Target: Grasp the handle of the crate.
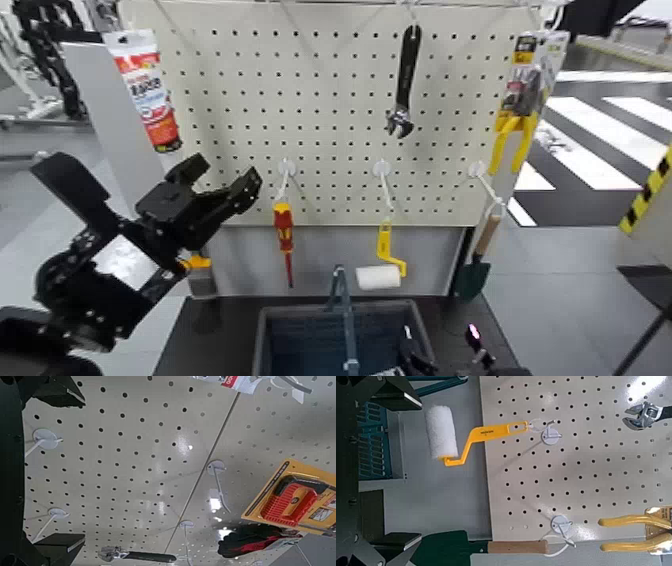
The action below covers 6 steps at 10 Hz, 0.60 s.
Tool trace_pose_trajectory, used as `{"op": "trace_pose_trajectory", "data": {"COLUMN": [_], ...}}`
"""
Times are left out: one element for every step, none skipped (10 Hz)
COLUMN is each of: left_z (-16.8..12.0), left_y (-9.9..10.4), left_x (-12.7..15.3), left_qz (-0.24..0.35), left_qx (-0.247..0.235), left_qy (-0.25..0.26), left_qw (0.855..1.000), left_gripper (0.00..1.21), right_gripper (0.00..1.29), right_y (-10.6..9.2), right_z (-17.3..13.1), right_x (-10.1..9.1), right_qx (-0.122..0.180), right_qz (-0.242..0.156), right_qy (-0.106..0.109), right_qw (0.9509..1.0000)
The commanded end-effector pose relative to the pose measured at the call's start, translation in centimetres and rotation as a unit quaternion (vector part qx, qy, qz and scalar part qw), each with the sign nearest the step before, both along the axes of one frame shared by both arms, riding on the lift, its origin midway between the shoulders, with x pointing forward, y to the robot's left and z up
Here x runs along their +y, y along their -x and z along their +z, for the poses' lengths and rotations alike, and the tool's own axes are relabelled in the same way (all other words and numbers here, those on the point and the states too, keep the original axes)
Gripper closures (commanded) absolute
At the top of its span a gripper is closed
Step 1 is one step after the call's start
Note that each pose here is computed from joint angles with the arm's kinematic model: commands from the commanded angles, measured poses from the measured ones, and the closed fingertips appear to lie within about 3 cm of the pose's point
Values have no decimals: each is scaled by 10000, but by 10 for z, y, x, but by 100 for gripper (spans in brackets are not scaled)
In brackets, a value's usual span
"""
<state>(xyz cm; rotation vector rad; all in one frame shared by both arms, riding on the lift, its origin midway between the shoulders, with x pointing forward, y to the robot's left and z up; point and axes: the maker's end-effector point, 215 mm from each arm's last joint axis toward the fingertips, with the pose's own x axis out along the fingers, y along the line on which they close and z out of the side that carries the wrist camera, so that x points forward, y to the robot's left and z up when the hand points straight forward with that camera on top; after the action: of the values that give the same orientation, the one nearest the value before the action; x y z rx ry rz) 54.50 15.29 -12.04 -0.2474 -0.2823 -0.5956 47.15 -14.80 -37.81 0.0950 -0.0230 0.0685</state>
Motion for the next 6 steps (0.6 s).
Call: {"op": "trace_pose_trajectory", "data": {"left_z": [1, 1, 1, -3, -11, -21], "left_y": [0, 0, 0, 0, 0, 2], "left_x": [0, 0, 0, -1, -3, -6], "left_qz": [8, 8, 10, -16, -55, -85], "left_qx": [-14, -14, -14, 55, 183, 316], "left_qy": [6, 14, 16, 46, 158, 333], "left_qw": [10000, 10000, 10000, 10000, 9997, 9989], "left_gripper": [10, 10, 10, 10, 10, 10], "right_gripper": [14, 14, 14, 14, 14, 14], "right_y": [0, 0, 0, 0, 0, 0], "right_z": [-1, -1, -1, -1, -1, -1], "right_x": [1, 1, 1, 1, 1, 1], "right_qx": [2, 2, 10, 10, 17, 17], "right_qz": [5, 5, 5, 5, 6, 6], "right_qy": [-1, -1, 1, 1, 4, 4], "right_qw": [10000, 10000, 10000, 10000, 10000, 10000]}}
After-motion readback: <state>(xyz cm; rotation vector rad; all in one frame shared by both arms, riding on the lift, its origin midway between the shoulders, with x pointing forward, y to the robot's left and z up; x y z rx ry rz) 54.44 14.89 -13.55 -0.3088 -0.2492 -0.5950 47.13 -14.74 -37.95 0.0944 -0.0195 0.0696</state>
